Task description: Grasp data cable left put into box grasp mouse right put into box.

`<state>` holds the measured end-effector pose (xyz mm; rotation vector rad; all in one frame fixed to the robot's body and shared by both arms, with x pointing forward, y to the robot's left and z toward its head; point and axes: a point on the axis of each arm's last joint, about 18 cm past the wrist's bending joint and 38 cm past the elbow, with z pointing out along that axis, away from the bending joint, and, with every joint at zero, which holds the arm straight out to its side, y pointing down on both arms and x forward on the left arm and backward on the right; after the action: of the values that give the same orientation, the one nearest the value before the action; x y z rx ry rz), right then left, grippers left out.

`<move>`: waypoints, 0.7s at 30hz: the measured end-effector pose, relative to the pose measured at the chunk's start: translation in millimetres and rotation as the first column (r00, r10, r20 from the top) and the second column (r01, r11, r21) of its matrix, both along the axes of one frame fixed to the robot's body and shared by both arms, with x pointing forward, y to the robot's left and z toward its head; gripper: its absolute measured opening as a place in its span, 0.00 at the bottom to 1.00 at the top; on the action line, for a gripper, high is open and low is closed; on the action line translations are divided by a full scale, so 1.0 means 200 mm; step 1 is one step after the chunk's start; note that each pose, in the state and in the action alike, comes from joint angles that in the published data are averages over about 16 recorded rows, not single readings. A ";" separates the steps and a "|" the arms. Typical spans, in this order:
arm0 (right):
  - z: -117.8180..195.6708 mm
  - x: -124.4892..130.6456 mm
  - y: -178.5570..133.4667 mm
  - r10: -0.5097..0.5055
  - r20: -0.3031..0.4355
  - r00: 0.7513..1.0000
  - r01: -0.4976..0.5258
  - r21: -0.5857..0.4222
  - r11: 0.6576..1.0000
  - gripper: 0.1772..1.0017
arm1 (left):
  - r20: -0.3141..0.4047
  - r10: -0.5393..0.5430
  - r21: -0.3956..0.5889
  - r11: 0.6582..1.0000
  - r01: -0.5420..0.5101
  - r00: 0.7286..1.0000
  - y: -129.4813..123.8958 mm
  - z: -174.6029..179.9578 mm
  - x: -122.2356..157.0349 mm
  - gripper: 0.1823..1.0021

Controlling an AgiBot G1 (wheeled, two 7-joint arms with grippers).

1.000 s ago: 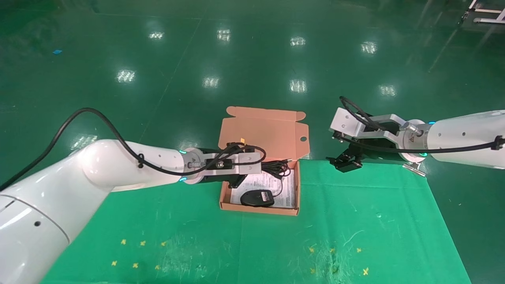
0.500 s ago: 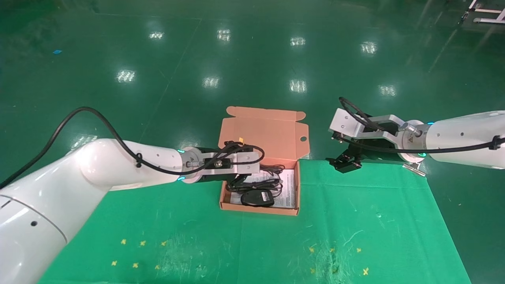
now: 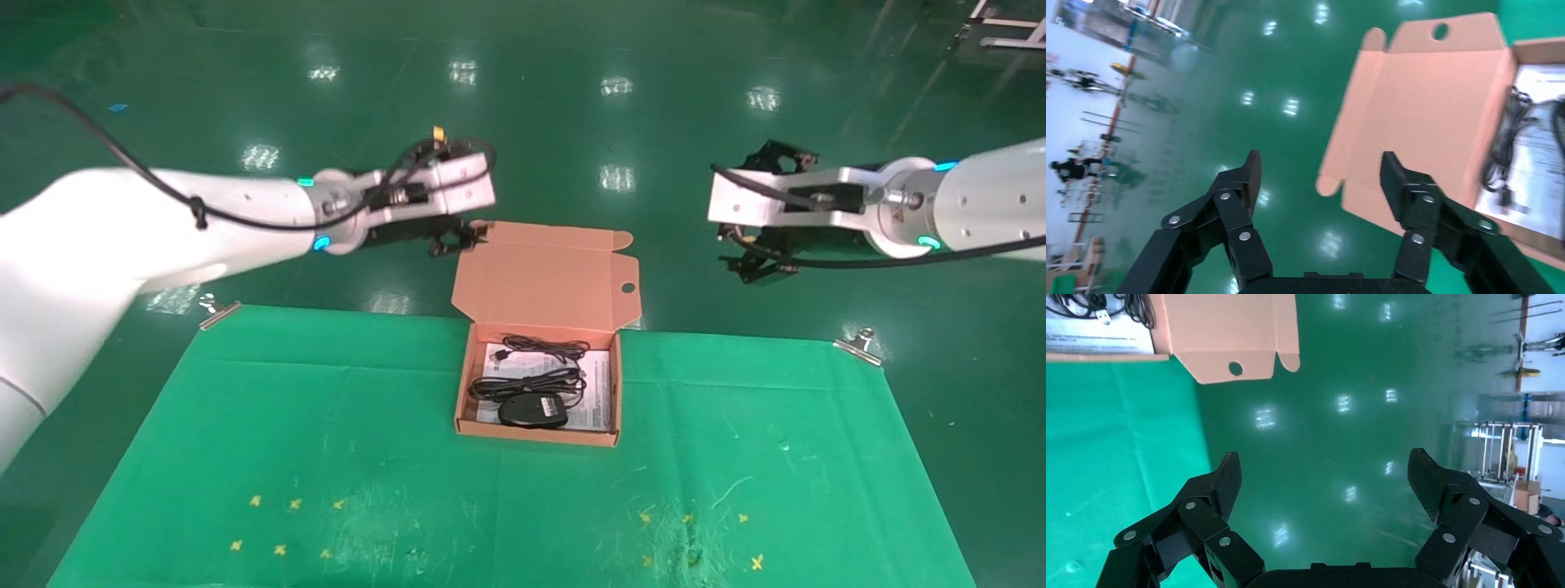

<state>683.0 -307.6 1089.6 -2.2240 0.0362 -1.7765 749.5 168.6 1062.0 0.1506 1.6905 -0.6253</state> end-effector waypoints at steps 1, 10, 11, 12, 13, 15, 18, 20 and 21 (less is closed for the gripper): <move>0.00 -0.01 0.00 0.001 -0.002 1.000 -0.001 -0.006 1.000 1.00 | 0.000 0.000 -0.010 1.000 0.000 1.000 0.01 0.01 0.00 0.54; -0.12 -0.06 0.01 0.066 -0.090 0.994 -0.061 0.054 0.997 1.00 | -0.084 -0.062 -0.124 0.991 0.051 0.995 0.09 -0.06 -0.06 0.78; -0.14 -0.07 0.01 0.079 -0.104 0.991 -0.072 0.071 0.995 1.00 | -0.097 -0.075 -0.142 0.988 0.060 0.993 0.10 -0.08 -0.07 0.79; -0.16 -0.08 0.02 0.094 -0.118 0.989 -0.084 0.090 0.992 1.00 | -0.110 -0.088 -0.159 0.985 0.070 0.990 0.11 -0.09 -0.09 0.82; -0.18 -0.09 0.02 0.110 -0.133 0.985 -0.095 0.109 0.989 1.00 | -0.123 -0.102 -0.178 0.981 0.079 0.987 0.12 -0.11 -0.10 0.84; -0.23 -0.11 0.03 0.142 -0.160 0.977 -0.118 0.147 0.982 1.00 | -0.148 -0.130 -0.214 0.972 0.097 0.980 0.14 -0.14 -0.13 0.88; -0.28 -0.14 0.04 0.192 -0.195 0.962 -0.152 0.204 0.967 1.00 | -0.180 -0.175 -0.266 0.956 0.123 0.968 0.18 -0.18 -0.17 0.91; -0.32 -0.17 0.05 0.227 -0.215 0.950 -0.173 0.242 0.955 1.00 | -0.198 -0.205 -0.299 0.944 0.140 0.959 0.20 -0.20 -0.21 0.94; -0.34 -0.18 0.06 0.245 -0.224 0.943 -0.184 0.260 0.948 1.00 | -0.206 -0.220 -0.315 0.937 0.149 0.953 0.21 -0.21 -0.23 0.95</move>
<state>647.2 -296.1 1022.5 -2.1722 0.0525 -1.2940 704.3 210.5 1019.2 0.0202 1.8017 -1.0677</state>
